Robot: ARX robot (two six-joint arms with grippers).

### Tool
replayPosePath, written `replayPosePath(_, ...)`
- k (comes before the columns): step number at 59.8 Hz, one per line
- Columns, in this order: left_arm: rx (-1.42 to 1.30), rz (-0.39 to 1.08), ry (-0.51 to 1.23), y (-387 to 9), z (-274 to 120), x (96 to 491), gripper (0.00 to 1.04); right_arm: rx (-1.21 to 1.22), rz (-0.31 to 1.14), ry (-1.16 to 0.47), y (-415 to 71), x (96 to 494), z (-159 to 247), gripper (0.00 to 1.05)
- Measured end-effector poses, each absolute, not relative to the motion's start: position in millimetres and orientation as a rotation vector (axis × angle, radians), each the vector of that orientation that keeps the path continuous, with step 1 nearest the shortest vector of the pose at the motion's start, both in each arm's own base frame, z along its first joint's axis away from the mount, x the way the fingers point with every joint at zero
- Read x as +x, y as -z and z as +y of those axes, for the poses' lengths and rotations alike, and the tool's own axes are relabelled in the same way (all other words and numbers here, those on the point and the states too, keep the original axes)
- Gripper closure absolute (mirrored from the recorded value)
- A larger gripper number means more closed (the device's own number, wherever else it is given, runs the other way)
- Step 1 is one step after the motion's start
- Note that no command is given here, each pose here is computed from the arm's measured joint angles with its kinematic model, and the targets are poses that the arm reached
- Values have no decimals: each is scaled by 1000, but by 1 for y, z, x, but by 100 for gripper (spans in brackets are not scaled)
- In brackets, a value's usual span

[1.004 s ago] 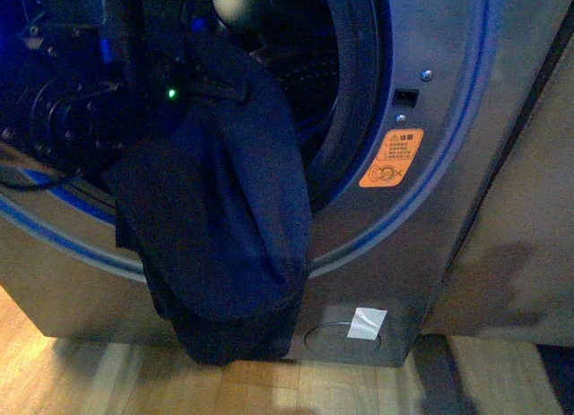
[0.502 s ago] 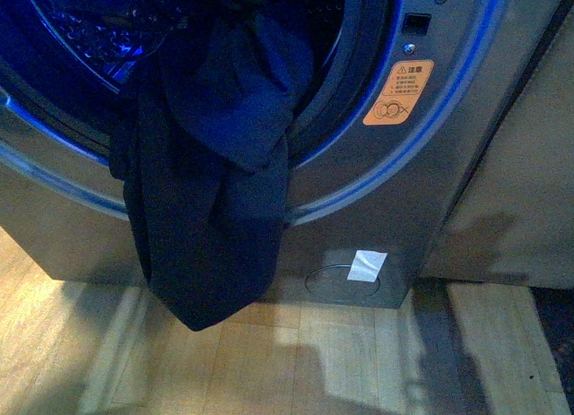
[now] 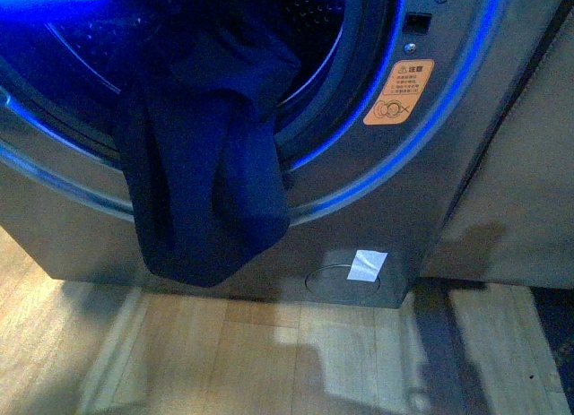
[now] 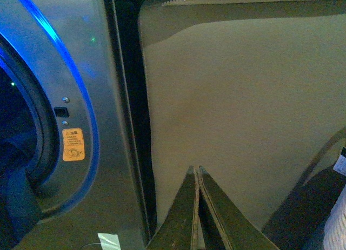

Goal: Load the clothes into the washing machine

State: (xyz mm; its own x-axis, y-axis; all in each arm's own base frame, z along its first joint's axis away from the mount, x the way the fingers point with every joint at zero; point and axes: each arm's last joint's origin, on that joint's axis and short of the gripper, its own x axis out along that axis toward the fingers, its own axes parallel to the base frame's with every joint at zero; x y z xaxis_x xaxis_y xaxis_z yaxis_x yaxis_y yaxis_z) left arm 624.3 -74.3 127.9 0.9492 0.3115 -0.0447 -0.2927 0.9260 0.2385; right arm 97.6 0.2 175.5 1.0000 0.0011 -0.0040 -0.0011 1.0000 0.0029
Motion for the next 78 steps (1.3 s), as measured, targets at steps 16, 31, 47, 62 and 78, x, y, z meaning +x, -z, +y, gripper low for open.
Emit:
replayPosePath(16, 248, -56, -359, -159, -74, 623, 98, 3, 2, -1, -165, 98, 0, 102)
replayPosePath(31, 187, 131, -136, -137, -86, 622, 62, 3, 2, -1, -165, 98, 0, 102)
replayPosePath(47, 103, 297, -17, -126, -90, 571, 16, 3, 2, -1, -165, 98, 0, 102)
replayPosePath(62, 86, 302, 47, -132, -83, 501, 7, 3, 2, -1, -165, 98, 0, 102)
replayPosePath(78, 59, 280, 125, -127, -77, 419, 7, 3, 2, -1, -165, 98, 0, 102)
